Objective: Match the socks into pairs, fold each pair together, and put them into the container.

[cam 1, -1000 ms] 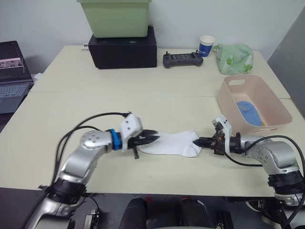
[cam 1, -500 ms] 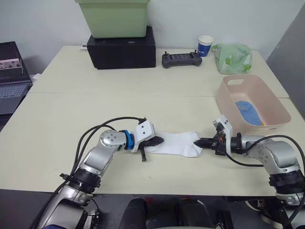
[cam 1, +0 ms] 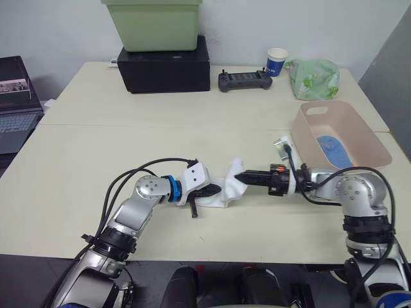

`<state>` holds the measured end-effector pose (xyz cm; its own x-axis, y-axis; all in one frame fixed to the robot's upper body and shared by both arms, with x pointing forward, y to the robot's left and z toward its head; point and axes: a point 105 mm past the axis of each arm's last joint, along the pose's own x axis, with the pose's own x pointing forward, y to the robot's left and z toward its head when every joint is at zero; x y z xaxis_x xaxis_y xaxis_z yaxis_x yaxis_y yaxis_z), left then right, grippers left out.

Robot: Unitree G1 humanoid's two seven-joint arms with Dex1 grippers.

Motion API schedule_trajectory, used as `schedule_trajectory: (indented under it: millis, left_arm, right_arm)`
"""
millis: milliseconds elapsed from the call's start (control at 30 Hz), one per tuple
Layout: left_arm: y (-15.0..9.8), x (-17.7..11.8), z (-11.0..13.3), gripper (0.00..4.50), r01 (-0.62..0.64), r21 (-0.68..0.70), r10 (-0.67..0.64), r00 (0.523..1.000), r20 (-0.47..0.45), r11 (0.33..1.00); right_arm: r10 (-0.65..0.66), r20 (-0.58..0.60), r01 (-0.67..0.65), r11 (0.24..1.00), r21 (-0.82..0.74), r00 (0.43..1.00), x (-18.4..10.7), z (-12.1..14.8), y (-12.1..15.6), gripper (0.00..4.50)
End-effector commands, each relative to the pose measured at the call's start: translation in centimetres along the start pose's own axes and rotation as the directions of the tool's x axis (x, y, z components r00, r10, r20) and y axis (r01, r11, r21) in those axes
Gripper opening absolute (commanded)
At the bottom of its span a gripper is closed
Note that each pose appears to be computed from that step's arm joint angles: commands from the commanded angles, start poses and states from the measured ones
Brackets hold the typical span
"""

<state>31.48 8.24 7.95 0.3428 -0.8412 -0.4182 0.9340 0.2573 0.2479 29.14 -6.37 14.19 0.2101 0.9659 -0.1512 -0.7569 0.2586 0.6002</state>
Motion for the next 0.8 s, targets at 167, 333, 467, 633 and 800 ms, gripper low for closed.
schedule_trajectory:
  millis: [167,333,467,633,800]
  left_arm:
    - [-1.3,-0.5,-1.8,0.02,0.017,-0.093,-0.021,0.999,-0.041,0.996]
    - [-1.4,-1.5,-1.7,0.02,0.007,-0.11,-0.012,0.999,-0.048,0.994]
    - [-1.0,-2.0,-1.0,0.01,-0.018,-0.138,0.013,0.999,-0.035,0.99]
    - [0.4,-4.4,0.9,0.0,-0.06,-0.147,0.06,0.998,-0.007,0.987]
    - [1.6,-7.2,1.4,0.0,-0.112,-0.14,0.11,0.994,-0.018,0.984]
  right_arm:
    - [0.041,-0.015,-0.042,0.998,-0.038,0.999,2.7,0.2,0.2,0.0]
    - [0.038,-0.028,-0.039,0.999,-0.037,0.999,3.2,-0.3,-0.3,0.0]
    - [0.051,-0.029,-0.052,0.998,-0.041,0.998,3.4,-0.2,-0.2,0.28]
    - [0.071,0.0,-0.071,0.997,-0.035,0.997,3.5,0.5,0.0,1.9]
    - [0.108,0.04,-0.107,0.993,-0.041,0.993,3.5,1.6,1.0,3.73]
